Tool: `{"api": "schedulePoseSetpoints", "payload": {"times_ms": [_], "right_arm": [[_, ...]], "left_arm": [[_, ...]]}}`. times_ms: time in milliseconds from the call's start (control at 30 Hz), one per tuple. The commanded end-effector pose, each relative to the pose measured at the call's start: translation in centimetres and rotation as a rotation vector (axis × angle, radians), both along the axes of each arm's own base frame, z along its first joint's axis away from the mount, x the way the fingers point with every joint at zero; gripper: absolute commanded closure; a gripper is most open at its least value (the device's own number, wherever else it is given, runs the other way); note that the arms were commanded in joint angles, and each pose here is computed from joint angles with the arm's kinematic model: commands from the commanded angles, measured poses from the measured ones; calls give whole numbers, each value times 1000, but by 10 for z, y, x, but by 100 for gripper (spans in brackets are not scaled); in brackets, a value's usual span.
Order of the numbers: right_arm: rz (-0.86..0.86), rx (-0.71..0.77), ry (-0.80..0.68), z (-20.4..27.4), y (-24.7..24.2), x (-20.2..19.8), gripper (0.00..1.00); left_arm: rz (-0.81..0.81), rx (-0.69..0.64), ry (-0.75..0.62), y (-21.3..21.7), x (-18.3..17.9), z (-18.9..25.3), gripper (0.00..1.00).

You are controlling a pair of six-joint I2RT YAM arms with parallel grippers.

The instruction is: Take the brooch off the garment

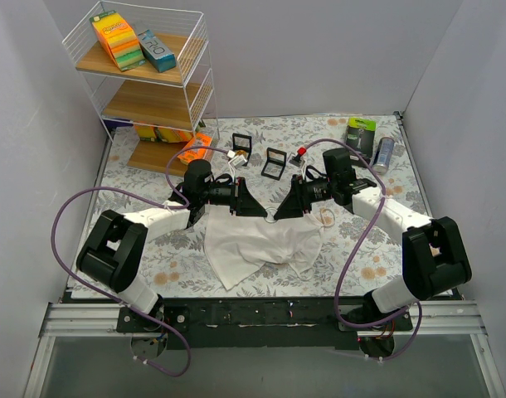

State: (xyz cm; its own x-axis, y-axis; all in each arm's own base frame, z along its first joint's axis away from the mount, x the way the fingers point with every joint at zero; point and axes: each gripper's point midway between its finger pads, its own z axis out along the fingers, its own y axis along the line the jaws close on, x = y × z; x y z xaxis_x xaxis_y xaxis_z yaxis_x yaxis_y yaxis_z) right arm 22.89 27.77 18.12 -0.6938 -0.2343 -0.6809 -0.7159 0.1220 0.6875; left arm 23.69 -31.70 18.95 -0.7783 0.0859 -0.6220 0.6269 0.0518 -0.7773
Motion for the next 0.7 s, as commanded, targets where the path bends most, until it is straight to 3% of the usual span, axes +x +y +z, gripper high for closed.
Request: {"api": "schedulePoseSetpoints", "payload": {"times_ms": [0, 667], "right_arm": [[44, 39, -5, 5, -4, -10, 54], [-17, -2, 5, 0, 3, 3, 52]], "left_arm": [[-21, -24, -34, -2, 0, 13, 100], [-15, -23, -34, -3, 3, 12, 100]]}}
